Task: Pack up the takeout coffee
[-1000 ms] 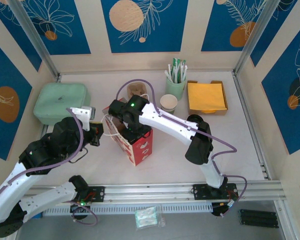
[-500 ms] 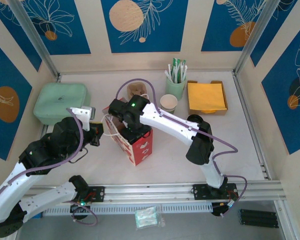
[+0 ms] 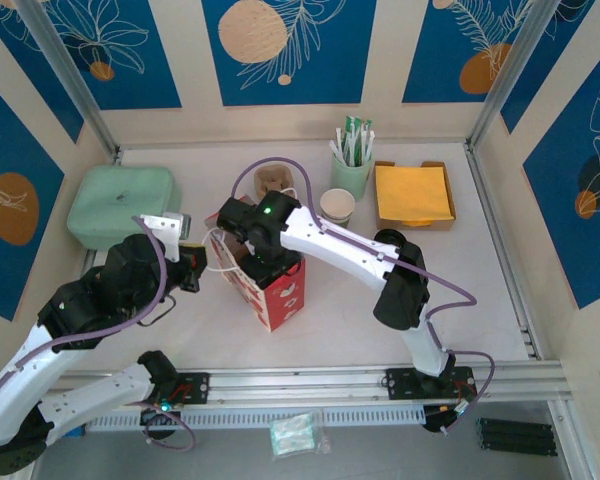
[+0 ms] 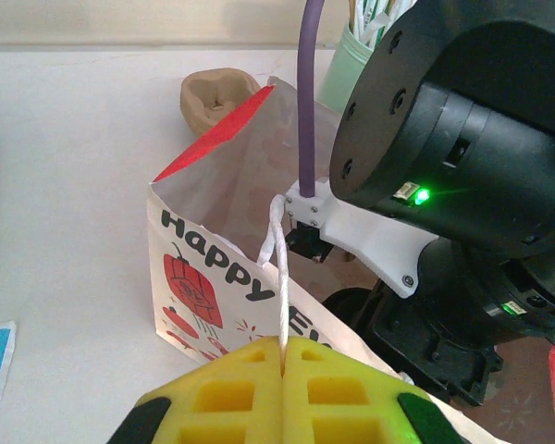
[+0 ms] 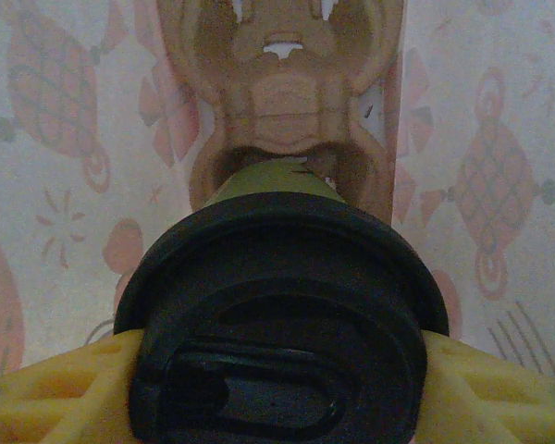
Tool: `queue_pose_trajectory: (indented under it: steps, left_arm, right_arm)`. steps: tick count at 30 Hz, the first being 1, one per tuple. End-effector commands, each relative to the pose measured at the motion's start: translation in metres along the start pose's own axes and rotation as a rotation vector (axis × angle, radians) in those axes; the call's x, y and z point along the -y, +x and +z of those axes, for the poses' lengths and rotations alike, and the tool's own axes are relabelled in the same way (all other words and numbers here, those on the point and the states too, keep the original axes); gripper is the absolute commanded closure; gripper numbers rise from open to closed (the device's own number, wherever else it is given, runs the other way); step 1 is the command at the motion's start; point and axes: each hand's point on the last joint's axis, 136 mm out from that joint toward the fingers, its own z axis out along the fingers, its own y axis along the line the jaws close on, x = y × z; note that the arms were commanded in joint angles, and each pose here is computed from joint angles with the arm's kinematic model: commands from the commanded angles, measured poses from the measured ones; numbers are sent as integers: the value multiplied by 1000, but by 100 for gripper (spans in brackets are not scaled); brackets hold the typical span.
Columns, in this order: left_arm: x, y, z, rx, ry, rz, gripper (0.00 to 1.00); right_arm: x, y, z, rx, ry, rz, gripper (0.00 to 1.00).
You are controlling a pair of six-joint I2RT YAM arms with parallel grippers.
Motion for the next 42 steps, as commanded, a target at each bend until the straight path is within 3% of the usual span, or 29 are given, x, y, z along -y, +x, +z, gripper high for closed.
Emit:
queue_pose_trajectory:
  steps: [1,42]
  left_arm:
    - [1,0,1,-2,8,-19,100]
    - [5,-1,4,-3,25,-27,100]
  right_arm:
    - [-1,2,-9,17,-31,25,41]
    - [10,-1,2,37,22,50,41]
